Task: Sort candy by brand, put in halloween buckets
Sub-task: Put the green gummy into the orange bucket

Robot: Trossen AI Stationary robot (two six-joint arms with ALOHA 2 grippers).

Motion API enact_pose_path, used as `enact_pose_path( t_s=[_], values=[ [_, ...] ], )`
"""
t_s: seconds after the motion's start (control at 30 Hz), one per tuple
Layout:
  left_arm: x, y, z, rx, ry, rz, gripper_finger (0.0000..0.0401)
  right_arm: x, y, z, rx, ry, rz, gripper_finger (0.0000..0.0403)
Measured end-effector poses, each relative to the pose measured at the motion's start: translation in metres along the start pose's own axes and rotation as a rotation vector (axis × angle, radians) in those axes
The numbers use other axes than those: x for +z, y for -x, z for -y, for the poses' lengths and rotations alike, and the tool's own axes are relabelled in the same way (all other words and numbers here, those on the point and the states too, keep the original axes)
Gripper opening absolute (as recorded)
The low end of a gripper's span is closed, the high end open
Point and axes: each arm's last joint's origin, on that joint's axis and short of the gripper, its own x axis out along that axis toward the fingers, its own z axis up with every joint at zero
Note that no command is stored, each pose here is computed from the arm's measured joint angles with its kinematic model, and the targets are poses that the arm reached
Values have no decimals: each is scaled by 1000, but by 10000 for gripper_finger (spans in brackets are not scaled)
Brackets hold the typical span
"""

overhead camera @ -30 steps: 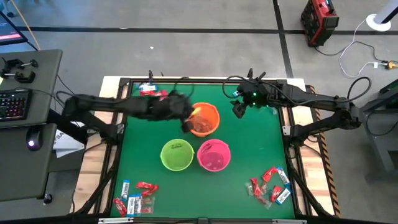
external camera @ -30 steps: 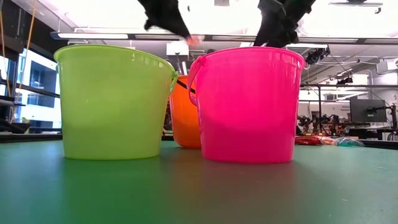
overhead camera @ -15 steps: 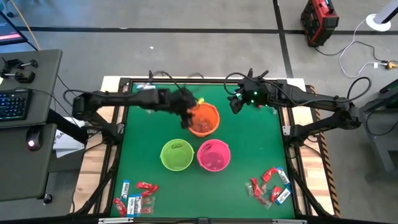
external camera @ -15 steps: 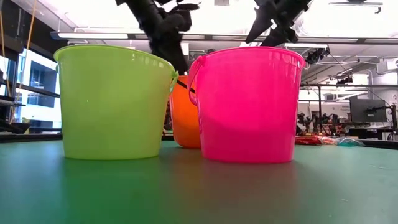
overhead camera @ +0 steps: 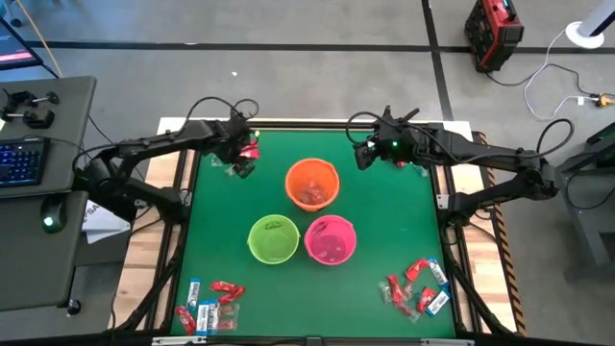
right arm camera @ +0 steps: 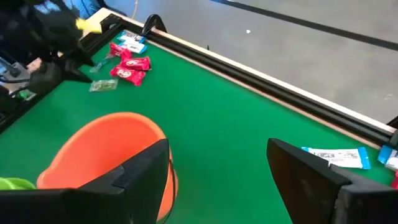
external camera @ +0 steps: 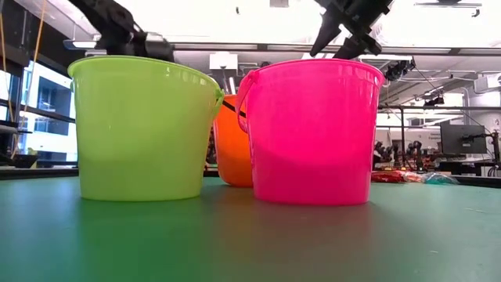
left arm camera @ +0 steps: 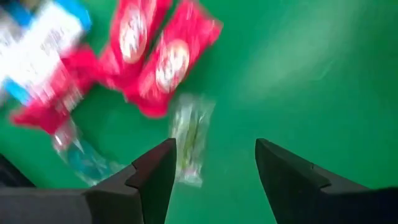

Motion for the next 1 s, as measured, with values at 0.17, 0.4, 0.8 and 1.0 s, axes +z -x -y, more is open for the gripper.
enact_pose_path(
  t_s=[0.17,0.4,0.8,1.0],
  values=[
    [3,-30,-5,63,62,-107,208,0,0,0,-9,0,6,264],
    [4,-62,-9,92,129,-234,207,0,0,0,-2,11,-2,264],
    [0,-22,-3,-2,123,-140,17,-1,0,1,0,76,-18,264],
    [5,50,10,-197,132,154,25,-2,0,1,-2,109,-21,264]
  ],
)
